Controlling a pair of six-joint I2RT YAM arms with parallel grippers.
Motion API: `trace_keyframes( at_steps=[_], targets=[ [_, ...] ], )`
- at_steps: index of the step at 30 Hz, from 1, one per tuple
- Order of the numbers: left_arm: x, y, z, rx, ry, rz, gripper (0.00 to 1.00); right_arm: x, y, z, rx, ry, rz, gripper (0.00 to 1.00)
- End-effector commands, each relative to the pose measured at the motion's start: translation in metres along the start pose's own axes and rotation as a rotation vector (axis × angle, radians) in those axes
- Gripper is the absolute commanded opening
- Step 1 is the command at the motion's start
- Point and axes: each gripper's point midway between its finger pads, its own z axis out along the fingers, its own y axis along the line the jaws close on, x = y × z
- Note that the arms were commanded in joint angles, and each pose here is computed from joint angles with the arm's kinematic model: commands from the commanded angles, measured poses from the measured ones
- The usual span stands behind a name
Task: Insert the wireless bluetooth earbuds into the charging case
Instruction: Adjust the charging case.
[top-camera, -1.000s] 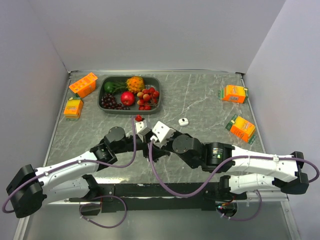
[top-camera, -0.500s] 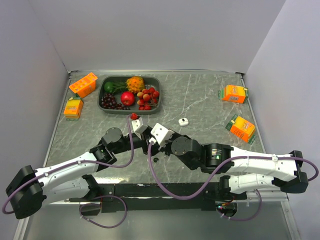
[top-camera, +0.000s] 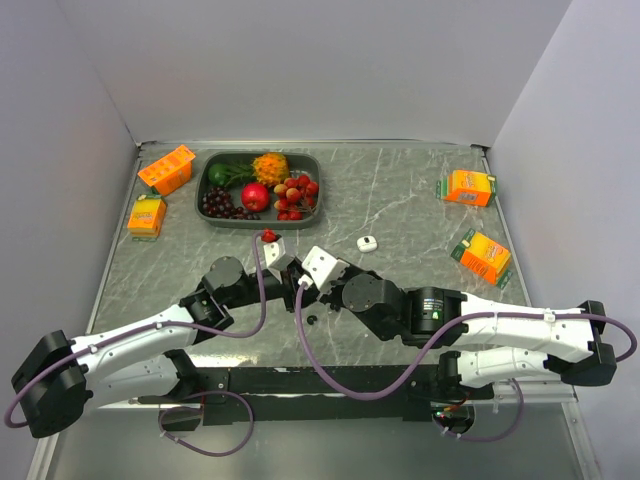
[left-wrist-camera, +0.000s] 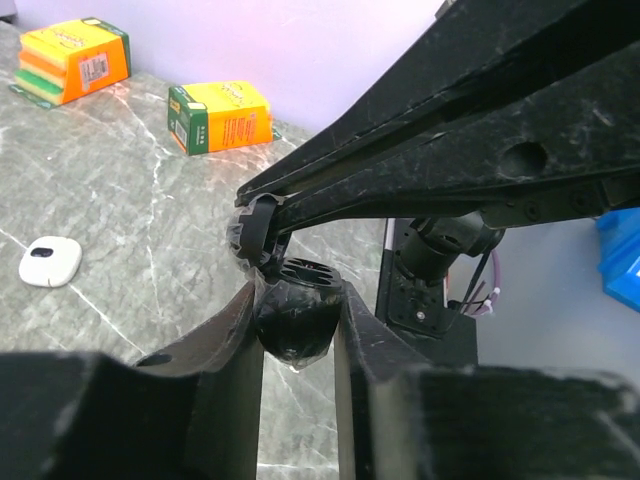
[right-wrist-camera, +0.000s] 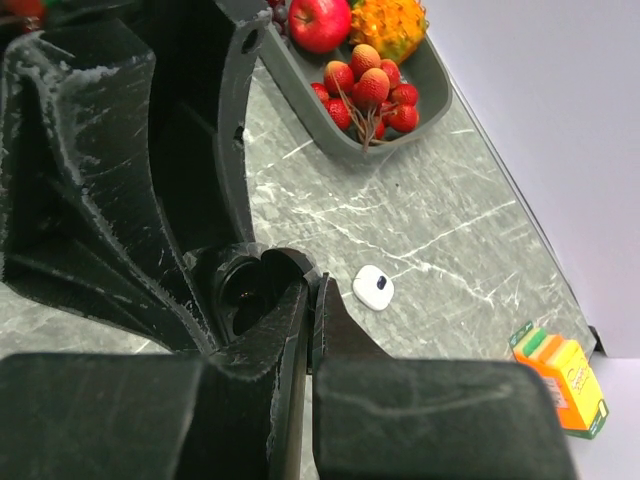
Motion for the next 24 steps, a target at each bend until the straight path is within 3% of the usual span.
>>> trace_keyframes(
  at_steps=[1,5,6,7,10,12,15,16,17,22,24],
  targets=[
    [-0.0121,0.0022,-0.0010,-0.010,-0.049,0.039,0.13,-0.0151,0.0010,-0.0041,-0.005,-0.041,0.040,0.00],
    [-0.0120,0.0029,-0.0024,-0.017,-0.057,0.036,0.07,-0.0168,0.0028,-0.0057,-0.012,-0.048,0.044,0.00],
    [-0.0118,0.0046,-0.0025,-0.026,-0.055,0.032,0.12,-0.0174,0.0027,-0.0061,-0.014,-0.052,0.044,0.00],
    [-0.0116,0.0050,-0.0023,-0.030,-0.052,0.031,0.29,-0.0181,0.0029,-0.0069,-0.018,-0.056,0.045,0.00],
    [-0.0100,0.0073,-0.0026,-0.043,-0.040,0.030,0.46,-0.0193,0.0028,-0.0079,-0.021,-0.061,0.046,0.00],
    [-0.0104,0.0066,-0.0037,-0.041,-0.043,0.036,0.46,-0.0205,0.0041,-0.0079,-0.028,-0.064,0.043,0.00],
    [-0.0112,0.0045,-0.0035,-0.029,-0.044,0.040,0.24,-0.0215,0.0045,-0.0082,-0.032,-0.069,0.048,0.00],
    [-0.0113,0.0036,-0.0030,-0.023,-0.045,0.041,0.10,-0.0214,0.0044,-0.0080,-0.032,-0.069,0.050,0.00],
    [-0.0111,0.0030,-0.0032,-0.019,-0.047,0.041,0.04,-0.0220,0.0043,-0.0087,-0.033,-0.070,0.052,0.00],
    [-0.0082,-0.0009,-0.0064,0.003,-0.059,0.047,0.01,-0.0238,0.0013,-0.0112,-0.026,-0.075,0.078,0.00],
    [-0.0066,-0.0012,-0.0077,0.004,-0.063,0.047,0.01,-0.0243,0.0014,-0.0123,-0.031,-0.076,0.089,0.06]
  ],
)
